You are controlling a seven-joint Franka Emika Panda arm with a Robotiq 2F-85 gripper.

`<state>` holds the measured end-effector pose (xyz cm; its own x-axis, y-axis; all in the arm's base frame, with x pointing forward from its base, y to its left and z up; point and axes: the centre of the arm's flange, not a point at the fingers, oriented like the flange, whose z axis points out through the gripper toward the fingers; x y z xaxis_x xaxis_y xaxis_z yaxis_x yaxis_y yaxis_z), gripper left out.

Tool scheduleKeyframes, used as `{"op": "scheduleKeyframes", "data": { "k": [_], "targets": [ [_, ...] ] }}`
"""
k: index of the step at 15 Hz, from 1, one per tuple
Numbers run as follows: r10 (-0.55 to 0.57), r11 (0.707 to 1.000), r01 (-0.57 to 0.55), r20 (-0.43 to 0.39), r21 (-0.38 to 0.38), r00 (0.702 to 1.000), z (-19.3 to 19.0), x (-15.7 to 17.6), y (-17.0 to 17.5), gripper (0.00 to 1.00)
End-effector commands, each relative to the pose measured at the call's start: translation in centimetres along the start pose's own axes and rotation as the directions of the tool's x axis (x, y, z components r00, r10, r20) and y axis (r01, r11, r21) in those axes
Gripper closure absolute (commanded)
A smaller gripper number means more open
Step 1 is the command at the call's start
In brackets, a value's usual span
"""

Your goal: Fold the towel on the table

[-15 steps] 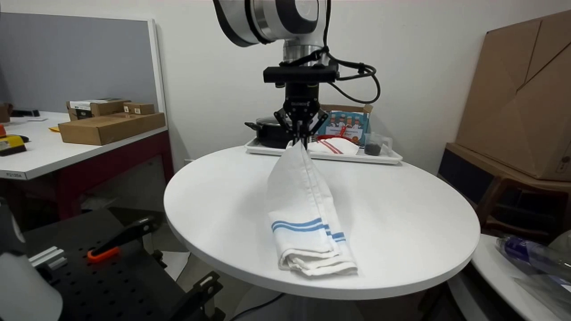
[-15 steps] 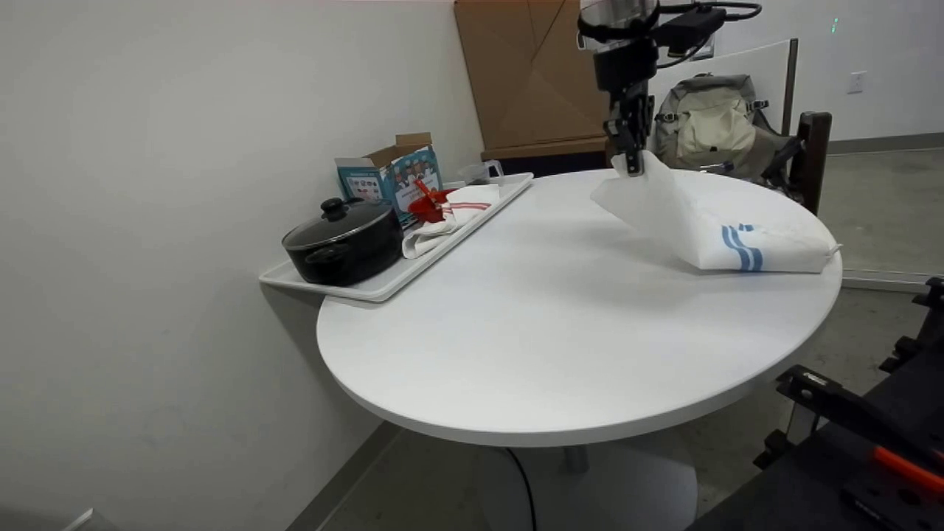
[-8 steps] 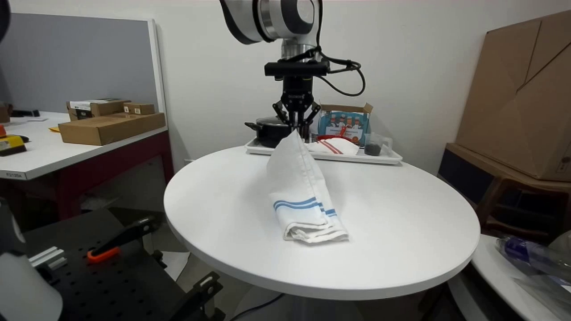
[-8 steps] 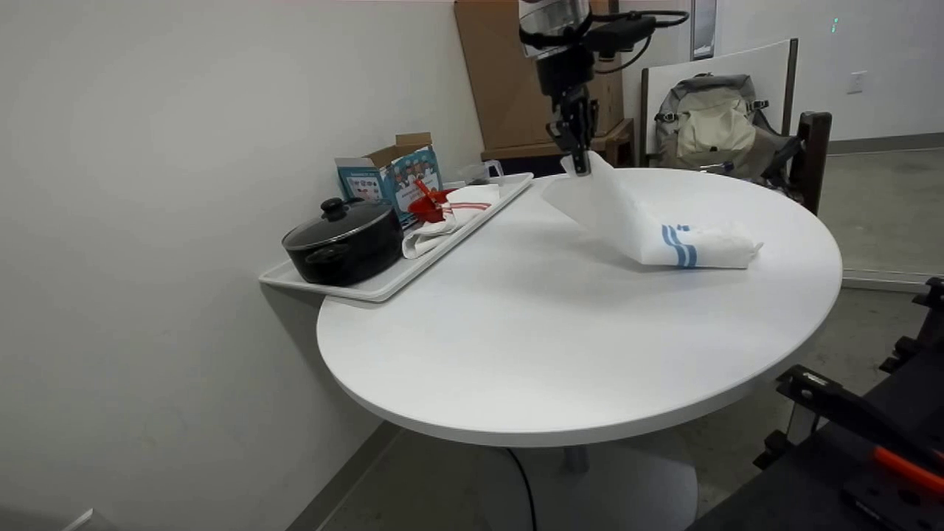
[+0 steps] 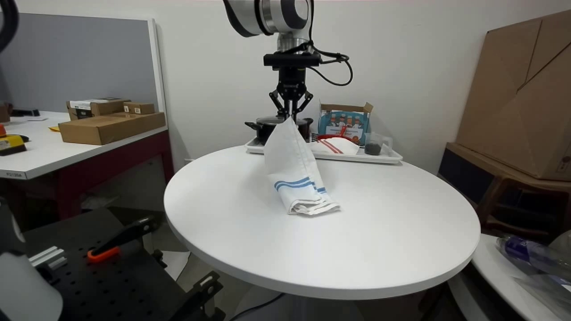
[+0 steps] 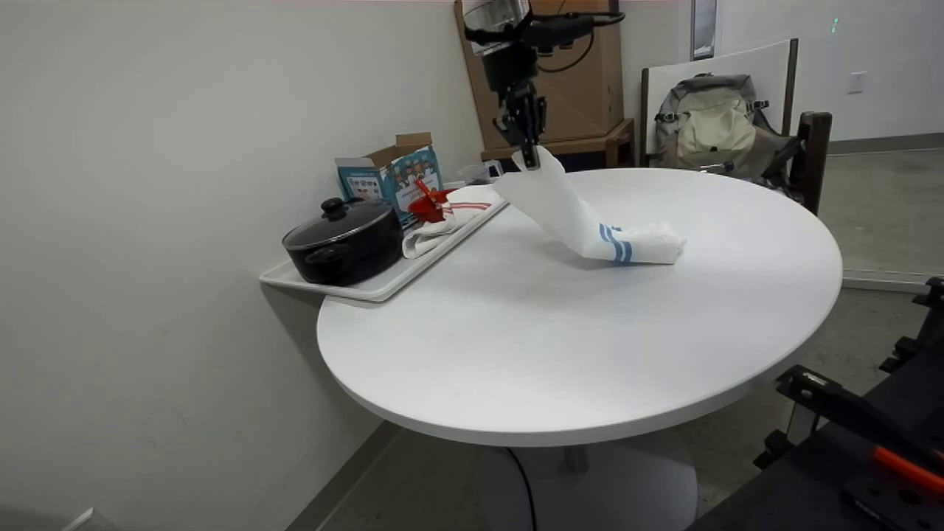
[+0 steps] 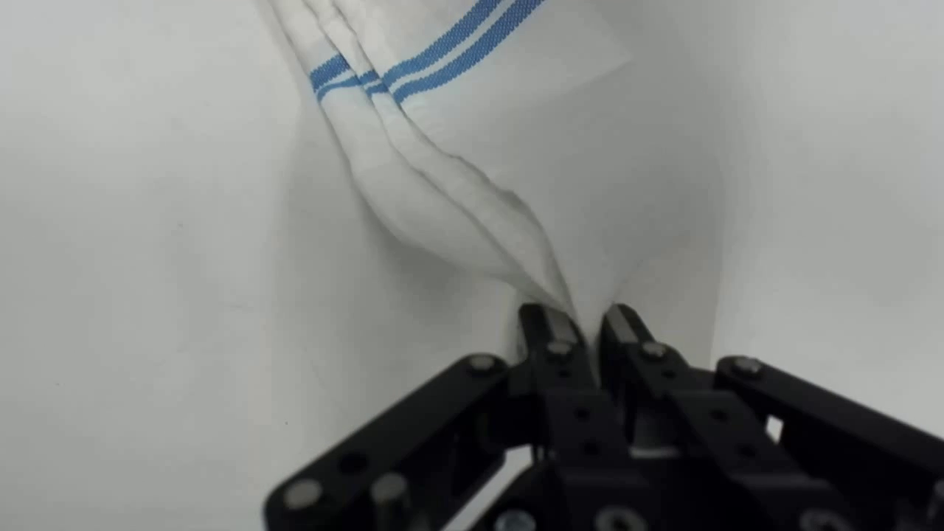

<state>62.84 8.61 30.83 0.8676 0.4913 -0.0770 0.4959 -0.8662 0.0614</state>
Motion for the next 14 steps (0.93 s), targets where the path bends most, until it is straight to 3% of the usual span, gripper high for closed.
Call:
{"op": "scheduleKeyframes", "data": {
  "k": [1,7,10,11,13,14],
  "targets": [
    [-0.101,0.995,0.101,-0.008,-0.02,0.995,1.6,-3.8,0.8,0.9],
    [-0.363,0.932,0.363,-0.01,-0.008,0.932,10.2,-15.5,4.6,0.9],
    [-0.41,0.912,0.41,0.017,0.001,0.912,14.4,-22.1,7.1,0.89],
    [-0.416,0.909,0.416,0.033,-0.001,0.909,15.6,-24.1,7.6,0.64],
    [-0.413,0.91,0.414,0.056,-0.008,0.909,17.0,-27.1,8.5,0.62],
    [-0.41,0.911,0.412,0.066,-0.013,0.91,17.4,-28.3,8.8,0.56]
  ]
}}
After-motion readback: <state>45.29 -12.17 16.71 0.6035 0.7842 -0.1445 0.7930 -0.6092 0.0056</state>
